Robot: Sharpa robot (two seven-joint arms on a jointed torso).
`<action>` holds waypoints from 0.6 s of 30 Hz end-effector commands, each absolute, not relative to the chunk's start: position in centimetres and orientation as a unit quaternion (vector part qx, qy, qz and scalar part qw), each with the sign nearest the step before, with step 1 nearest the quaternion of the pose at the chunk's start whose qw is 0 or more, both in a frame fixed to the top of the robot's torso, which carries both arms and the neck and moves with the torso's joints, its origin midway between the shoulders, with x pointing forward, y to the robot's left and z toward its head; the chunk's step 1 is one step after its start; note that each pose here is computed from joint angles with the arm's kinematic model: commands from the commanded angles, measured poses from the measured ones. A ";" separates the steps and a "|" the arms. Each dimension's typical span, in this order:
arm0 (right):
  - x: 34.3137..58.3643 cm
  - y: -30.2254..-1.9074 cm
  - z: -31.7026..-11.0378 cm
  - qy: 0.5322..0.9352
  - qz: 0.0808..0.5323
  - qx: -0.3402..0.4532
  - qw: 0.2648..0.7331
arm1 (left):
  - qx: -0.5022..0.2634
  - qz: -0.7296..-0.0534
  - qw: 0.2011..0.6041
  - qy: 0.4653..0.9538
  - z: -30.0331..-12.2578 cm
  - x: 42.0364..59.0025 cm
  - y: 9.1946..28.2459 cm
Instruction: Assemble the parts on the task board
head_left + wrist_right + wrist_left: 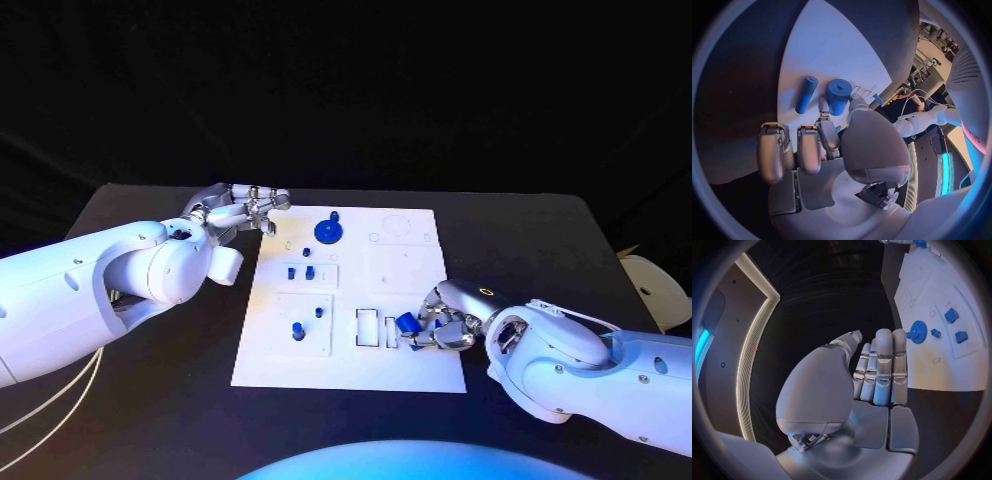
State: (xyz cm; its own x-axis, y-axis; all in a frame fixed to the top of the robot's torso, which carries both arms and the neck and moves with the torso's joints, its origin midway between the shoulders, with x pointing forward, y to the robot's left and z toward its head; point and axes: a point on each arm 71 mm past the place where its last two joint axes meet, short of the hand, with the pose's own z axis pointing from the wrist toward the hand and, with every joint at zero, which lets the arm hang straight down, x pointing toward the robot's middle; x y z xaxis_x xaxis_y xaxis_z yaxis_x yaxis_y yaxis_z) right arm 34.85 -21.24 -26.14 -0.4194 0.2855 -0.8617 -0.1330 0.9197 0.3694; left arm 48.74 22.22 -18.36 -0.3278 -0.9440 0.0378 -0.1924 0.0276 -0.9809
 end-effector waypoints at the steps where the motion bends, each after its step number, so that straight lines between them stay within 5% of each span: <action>1: 34.5 -21.5 -27.1 0.828 0.182 0.050 0.527 | -0.452 -0.533 0.350 0.624 -18.3 48.7 22.0; 18: 33.9 -19.5 -24.3 0.790 0.248 0.103 0.551 | -0.452 -0.532 0.350 0.624 -18.3 48.7 22.1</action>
